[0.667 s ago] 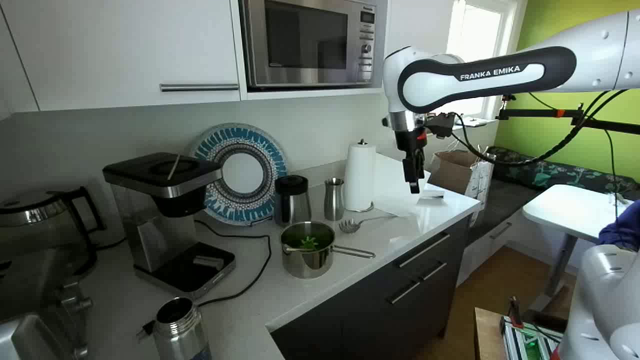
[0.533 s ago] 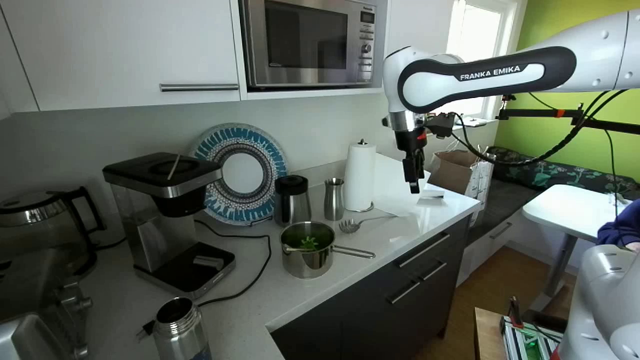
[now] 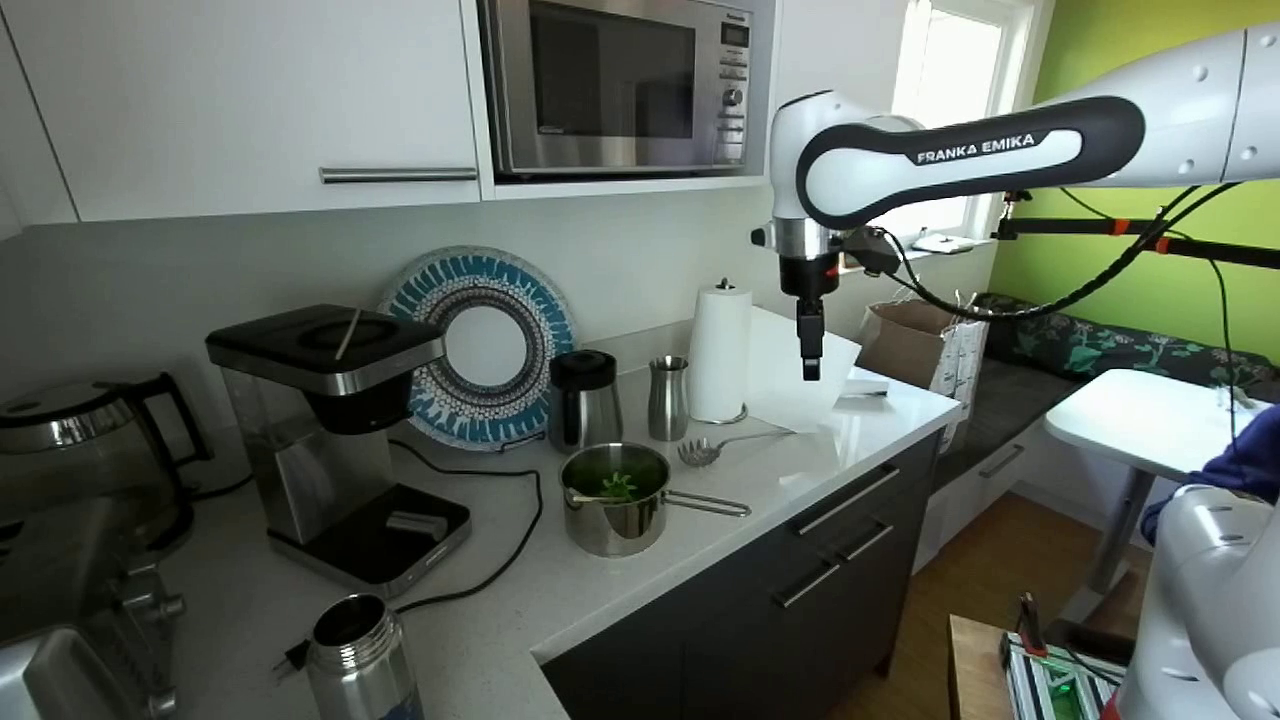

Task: Put the serving spoon in the bottle

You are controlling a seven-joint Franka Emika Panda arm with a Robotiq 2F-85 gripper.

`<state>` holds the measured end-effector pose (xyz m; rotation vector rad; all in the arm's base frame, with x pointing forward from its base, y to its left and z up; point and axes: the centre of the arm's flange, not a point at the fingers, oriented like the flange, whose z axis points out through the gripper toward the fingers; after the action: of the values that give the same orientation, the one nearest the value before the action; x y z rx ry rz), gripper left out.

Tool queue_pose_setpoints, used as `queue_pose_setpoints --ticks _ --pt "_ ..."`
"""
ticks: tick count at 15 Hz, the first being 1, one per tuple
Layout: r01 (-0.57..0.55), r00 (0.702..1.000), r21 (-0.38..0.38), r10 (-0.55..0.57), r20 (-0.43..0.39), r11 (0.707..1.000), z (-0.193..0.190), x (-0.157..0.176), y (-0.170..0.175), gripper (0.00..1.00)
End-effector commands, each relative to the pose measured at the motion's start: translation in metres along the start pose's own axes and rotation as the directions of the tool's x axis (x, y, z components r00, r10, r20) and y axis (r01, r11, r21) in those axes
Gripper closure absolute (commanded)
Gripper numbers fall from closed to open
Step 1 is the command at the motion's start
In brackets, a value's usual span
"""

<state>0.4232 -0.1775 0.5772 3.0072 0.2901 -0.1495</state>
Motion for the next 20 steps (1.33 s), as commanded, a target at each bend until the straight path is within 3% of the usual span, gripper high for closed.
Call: queue_pose_setpoints --ticks 1,4,5,10,11,12,15,19,20 --pt "0.188 0.98 0.023 -0.186 -0.071 0.982 0.033 0.013 0.039 0.0" --pt "0.331 0.94 0.062 -0.323 -0.115 0.942 0.058 0.023 0.08 0.0" --pt "0.248 0.965 0.022 -0.245 -0.092 0.968 0.043 0.011 0.054 0.0" --pt "0.306 0.948 0.046 -0.3 -0.104 0.951 0.061 0.019 0.07 0.0" --pt "0.432 0.894 -0.019 -0.431 -0.123 0.902 0.061 0.012 0.067 0.0" --pt "0.467 0.877 -0.033 -0.468 -0.11 0.883 0.066 0.01 0.069 0.0" --pt "0.605 0.786 -0.063 -0.608 -0.115 0.794 0.09 0.028 0.089 0.0" --pt "0.756 0.635 -0.076 -0.756 -0.156 0.65 0.139 0.054 0.12 0.0" --pt "0.786 0.602 -0.048 -0.781 -0.169 0.616 0.157 0.065 0.127 0.0"
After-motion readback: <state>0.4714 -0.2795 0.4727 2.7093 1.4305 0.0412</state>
